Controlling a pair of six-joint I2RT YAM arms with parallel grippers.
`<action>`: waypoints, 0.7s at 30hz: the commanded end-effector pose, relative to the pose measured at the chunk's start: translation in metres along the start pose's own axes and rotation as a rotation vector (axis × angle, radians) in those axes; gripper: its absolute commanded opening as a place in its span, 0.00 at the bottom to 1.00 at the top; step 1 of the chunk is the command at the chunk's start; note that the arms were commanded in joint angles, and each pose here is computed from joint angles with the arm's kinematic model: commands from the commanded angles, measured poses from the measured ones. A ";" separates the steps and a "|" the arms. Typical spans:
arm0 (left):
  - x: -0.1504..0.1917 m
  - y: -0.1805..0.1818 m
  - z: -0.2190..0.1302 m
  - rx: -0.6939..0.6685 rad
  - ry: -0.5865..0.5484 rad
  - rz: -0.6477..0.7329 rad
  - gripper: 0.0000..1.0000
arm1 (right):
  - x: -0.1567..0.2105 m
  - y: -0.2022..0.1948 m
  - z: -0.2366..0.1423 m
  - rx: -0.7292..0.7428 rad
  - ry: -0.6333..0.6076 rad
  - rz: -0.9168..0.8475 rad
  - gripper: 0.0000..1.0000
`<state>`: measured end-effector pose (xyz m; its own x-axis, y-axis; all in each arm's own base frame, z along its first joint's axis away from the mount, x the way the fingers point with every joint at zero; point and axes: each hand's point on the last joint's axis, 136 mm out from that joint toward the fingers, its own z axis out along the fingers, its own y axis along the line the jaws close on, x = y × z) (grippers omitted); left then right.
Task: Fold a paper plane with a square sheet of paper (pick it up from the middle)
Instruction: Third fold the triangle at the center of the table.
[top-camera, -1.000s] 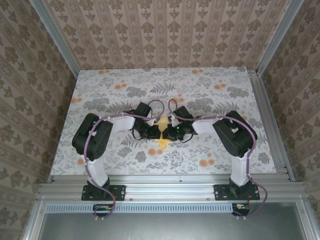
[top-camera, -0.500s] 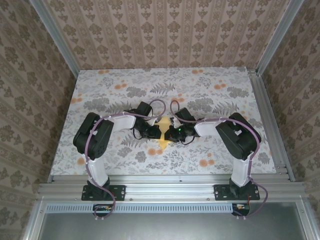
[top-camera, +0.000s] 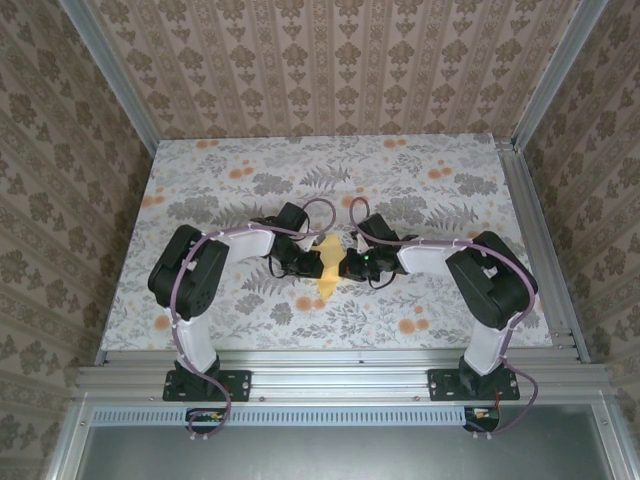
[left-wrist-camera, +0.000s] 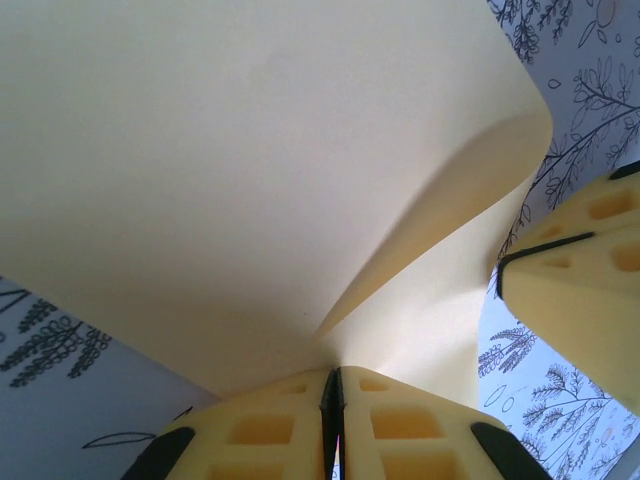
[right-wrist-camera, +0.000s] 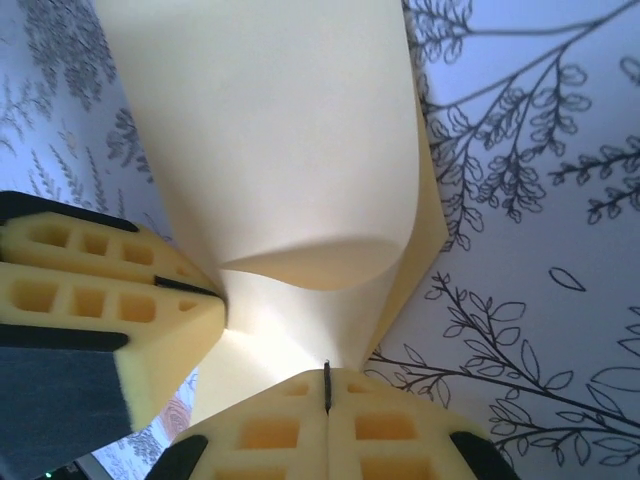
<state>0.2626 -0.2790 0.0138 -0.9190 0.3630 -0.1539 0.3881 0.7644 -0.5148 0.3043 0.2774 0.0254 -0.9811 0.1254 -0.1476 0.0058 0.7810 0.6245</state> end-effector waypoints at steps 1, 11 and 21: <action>0.044 0.049 0.027 -0.193 0.150 -0.037 0.12 | -0.013 0.015 -0.007 -0.040 -0.042 0.013 0.04; 0.044 0.049 0.026 -0.196 0.150 -0.037 0.12 | -0.012 0.001 0.021 -0.014 -0.006 0.041 0.04; 0.050 0.054 0.028 -0.211 0.164 -0.039 0.12 | -0.014 -0.053 0.009 0.227 -0.045 0.057 0.04</action>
<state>0.2633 -0.2799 0.0137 -0.9162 0.3683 -0.1578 0.3952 0.7661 -0.5068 0.3228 0.2834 0.0148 -0.9756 0.1522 -0.1584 0.0246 0.7923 0.6097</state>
